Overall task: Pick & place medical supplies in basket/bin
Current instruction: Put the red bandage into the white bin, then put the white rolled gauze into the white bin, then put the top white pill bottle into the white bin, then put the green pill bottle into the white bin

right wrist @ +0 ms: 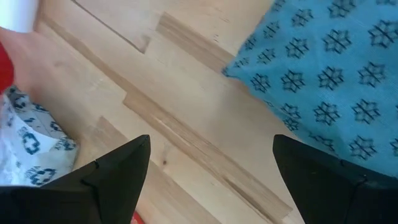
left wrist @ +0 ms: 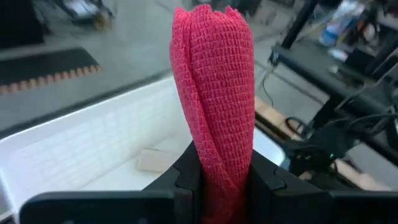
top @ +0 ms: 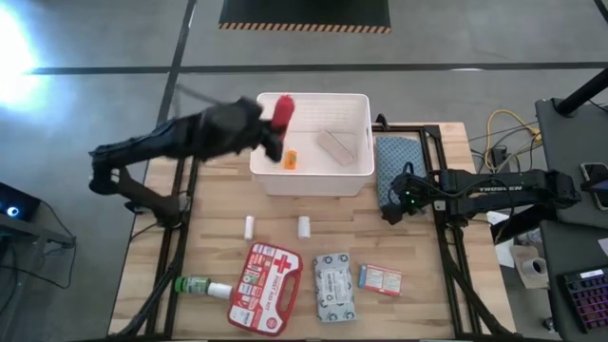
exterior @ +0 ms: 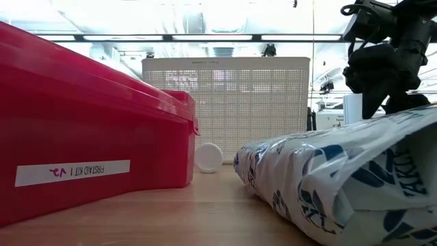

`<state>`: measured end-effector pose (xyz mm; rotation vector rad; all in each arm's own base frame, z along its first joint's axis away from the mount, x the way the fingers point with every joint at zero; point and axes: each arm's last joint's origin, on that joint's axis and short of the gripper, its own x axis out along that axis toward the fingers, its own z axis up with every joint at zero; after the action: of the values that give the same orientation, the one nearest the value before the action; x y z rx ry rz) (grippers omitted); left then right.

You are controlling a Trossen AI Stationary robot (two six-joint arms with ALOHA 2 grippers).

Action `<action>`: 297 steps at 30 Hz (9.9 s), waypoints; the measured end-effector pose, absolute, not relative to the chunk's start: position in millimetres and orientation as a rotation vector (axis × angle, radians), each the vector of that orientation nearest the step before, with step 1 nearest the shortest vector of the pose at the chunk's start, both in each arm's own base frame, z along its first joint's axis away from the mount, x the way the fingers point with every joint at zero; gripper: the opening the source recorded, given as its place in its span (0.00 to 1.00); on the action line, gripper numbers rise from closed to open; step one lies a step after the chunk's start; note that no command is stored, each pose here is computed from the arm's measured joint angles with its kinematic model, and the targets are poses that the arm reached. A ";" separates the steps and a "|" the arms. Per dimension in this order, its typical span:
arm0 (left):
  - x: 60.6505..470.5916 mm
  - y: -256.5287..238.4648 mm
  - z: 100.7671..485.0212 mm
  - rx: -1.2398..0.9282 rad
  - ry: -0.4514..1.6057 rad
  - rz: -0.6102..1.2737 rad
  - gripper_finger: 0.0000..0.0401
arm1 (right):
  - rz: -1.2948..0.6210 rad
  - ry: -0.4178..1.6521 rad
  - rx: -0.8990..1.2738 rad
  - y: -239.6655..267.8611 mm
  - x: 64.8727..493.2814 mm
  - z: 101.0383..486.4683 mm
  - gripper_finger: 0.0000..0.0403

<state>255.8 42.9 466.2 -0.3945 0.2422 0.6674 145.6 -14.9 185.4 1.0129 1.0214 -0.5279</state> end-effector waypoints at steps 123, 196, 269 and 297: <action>193.3 -31.1 410.1 -0.226 0.663 0.591 0.70 | -0.574 0.696 1.209 24.6 279.2 201.6 0.82; 81.0 -36.9 313.2 -0.427 1.122 0.055 0.69 | -0.674 0.755 0.366 -51.0 352.2 406.7 0.95; 96.8 -40.3 317.2 -0.393 0.520 0.305 0.49 | -0.604 1.133 0.130 68.5 343.9 316.6 0.95; 266.3 191.2 370.8 -0.353 0.431 0.193 0.71 | -0.776 1.203 0.393 127.0 293.1 274.0 0.95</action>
<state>266.3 191.2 370.8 -0.3533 0.4312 0.1930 293.1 127.0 274.0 0.3927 1.2029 -0.7758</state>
